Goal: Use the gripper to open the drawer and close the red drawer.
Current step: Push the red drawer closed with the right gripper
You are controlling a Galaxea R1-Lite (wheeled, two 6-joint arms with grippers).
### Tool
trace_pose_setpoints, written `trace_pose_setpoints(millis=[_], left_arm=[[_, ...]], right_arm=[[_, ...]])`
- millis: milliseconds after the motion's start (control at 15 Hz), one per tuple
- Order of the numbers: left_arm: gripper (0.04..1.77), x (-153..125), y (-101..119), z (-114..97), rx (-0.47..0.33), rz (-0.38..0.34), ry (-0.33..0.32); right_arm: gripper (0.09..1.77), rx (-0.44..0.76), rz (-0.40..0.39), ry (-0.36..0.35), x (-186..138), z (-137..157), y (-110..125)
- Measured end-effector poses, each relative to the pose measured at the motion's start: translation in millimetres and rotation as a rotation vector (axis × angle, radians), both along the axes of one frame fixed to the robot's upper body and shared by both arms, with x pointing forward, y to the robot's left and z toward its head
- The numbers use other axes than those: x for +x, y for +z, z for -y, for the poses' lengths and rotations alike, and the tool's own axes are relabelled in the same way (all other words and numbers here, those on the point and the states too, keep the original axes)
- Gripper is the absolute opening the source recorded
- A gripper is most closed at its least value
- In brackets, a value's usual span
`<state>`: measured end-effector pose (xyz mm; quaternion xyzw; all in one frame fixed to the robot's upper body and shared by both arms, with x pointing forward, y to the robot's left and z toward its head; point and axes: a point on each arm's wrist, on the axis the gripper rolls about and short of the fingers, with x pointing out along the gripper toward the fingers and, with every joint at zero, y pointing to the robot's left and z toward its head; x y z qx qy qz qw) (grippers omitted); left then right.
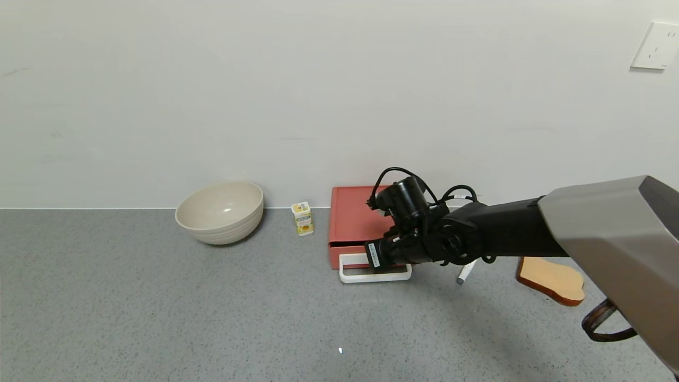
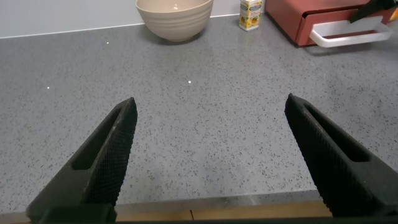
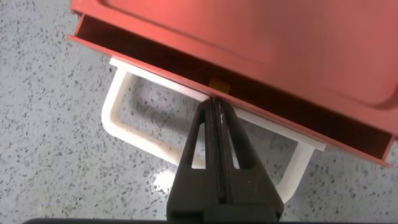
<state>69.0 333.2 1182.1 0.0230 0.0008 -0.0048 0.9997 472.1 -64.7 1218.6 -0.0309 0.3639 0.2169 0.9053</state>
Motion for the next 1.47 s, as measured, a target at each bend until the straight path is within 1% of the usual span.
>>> trace_pose_setpoints(millis=[667,800,1067,1267,1467], left_arm=[[1.72,0,0,0,0.001,0.0,0.0],[1.72,0,0,0,0.002,0.0,0.0],[1.72,0,0,0,0.001,0.0,0.0],[1.72,0,0,0,0.0,0.0,0.0],[1.72,0,0,0,-0.002,0.0,0.0]], right_arm=[[0.11,0.011,0.022,-0.012,13,-1,-2],[0.11,0.0,0.028,0.0,14,-1,-3],[0.11,0.002,0.033,0.001,13,0,-1],[0.11,0.005,0.045,0.013,3,2,14],[0.11,0.01,0.075,0.037,-20,15,45]])
